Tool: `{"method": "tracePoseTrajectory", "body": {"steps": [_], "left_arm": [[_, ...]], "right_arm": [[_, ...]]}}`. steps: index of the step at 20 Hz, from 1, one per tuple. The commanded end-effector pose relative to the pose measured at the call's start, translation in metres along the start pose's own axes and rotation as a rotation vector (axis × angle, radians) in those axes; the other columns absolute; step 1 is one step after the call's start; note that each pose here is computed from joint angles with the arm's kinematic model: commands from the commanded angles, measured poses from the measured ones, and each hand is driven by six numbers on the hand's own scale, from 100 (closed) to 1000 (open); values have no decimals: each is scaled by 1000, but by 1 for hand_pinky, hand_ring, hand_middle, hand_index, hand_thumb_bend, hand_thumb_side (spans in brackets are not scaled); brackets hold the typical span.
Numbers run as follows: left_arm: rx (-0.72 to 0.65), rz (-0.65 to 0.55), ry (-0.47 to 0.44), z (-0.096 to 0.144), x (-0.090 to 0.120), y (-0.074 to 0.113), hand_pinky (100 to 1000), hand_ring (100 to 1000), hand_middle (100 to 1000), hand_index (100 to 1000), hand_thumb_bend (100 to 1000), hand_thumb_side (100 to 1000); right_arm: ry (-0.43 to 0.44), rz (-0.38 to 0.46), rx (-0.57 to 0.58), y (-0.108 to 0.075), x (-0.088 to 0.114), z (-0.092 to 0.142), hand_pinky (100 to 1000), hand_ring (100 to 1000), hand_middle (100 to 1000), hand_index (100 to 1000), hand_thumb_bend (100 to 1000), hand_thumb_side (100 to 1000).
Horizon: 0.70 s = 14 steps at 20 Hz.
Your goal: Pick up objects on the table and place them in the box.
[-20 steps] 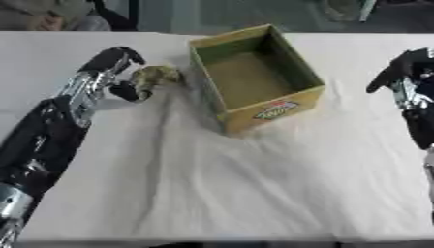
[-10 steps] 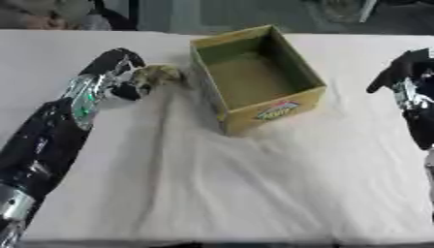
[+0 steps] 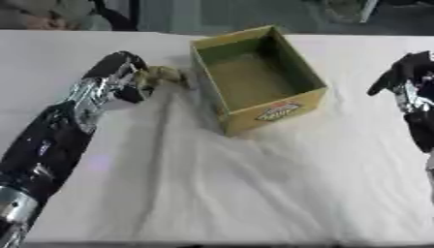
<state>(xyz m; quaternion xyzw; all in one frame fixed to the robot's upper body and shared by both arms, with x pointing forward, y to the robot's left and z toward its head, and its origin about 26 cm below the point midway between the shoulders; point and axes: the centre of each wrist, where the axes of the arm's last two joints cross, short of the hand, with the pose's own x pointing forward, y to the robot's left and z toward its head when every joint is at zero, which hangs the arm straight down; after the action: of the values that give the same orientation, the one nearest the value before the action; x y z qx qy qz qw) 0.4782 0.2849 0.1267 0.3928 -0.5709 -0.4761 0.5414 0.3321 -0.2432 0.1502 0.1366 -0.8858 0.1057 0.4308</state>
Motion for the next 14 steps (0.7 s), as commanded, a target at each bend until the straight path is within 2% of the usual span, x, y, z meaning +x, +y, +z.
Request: {"method": "tracePoseTrajectory", "body": {"steps": [1,6,14], "left_arm": [[39,0,-3,-1,-1,14,713,659,632,740,276,164],[73,4,-6,-2,1,14,601,517,485,636,100,171],[139,13,-25,-1,3,17,467,321,277,413,100,263]], "right_arm": [[-29,16,8,-3,8,-6,445,464,433,514,100,122],[-37,19,11,-3,9,-8,444,463,433,513,100,122],[-40,19,11,-3,10,-9,445,464,433,514,100,118]]}}
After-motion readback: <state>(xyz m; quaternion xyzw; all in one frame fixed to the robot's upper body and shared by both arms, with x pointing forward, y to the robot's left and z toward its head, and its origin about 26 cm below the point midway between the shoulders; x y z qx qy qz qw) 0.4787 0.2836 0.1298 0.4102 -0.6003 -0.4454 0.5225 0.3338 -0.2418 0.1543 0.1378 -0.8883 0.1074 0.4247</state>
